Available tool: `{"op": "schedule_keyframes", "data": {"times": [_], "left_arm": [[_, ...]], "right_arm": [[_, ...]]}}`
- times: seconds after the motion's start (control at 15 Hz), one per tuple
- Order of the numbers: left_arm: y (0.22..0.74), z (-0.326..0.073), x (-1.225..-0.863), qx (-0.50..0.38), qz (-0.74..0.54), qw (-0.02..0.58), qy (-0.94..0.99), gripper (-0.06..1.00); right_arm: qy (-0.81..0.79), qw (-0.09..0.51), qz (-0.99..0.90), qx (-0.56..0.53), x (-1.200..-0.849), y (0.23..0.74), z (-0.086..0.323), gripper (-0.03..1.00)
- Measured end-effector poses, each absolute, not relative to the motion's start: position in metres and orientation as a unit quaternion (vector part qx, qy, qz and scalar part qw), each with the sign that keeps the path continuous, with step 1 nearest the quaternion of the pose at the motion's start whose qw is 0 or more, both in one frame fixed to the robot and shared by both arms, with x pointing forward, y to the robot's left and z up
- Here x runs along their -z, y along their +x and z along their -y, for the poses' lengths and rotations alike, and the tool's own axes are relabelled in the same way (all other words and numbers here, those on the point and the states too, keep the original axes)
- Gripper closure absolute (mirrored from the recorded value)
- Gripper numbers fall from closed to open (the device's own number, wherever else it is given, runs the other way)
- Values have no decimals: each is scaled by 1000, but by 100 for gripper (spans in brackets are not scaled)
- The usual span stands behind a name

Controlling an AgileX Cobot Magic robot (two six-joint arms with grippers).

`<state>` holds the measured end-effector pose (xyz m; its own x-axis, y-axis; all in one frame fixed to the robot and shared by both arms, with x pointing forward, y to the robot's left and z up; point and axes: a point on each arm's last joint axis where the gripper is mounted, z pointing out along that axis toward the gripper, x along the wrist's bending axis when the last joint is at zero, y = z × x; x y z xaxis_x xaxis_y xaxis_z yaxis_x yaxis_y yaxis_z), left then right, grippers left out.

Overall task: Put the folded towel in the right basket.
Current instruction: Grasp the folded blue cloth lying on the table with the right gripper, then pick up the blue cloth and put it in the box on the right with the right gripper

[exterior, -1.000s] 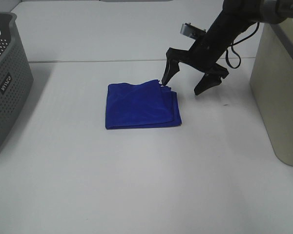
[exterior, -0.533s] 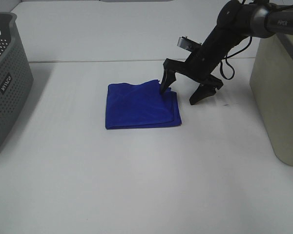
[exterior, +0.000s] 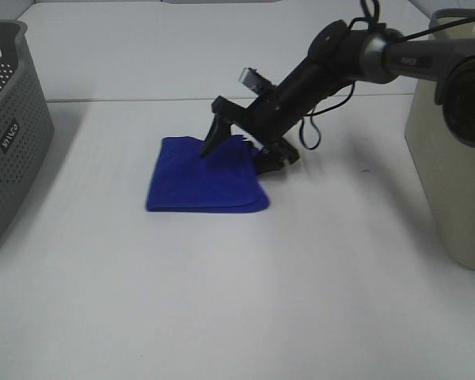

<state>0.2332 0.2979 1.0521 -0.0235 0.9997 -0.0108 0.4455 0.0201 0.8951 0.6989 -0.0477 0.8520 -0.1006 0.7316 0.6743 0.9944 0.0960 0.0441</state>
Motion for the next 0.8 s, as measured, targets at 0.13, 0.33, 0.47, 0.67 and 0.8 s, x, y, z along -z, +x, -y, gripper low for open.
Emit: {"op": "schedule_keyframes", "data": {"times": [0.13, 0.33, 0.47, 0.67, 0.8], "left_arm": [[233, -298, -1052, -373, -610, 371, 592, -3], [233, -298, -1052, -373, -610, 371, 592, -3], [233, -298, -1052, -373, -610, 371, 592, -3], [233, -298, -1052, -373, -610, 371, 592, -3], [233, -298, -1052, -373, -610, 371, 592, -3]], "right_arm": [[-616, 257, 694, 269, -842, 689, 22, 56], [-621, 259, 689, 270, -836, 688, 20, 87], [-617, 256, 693, 272, -840, 688, 21, 87], [-602, 221, 711, 288, -881, 700, 48, 87], [-598, 177, 698, 352, -953, 714, 82, 87]]}}
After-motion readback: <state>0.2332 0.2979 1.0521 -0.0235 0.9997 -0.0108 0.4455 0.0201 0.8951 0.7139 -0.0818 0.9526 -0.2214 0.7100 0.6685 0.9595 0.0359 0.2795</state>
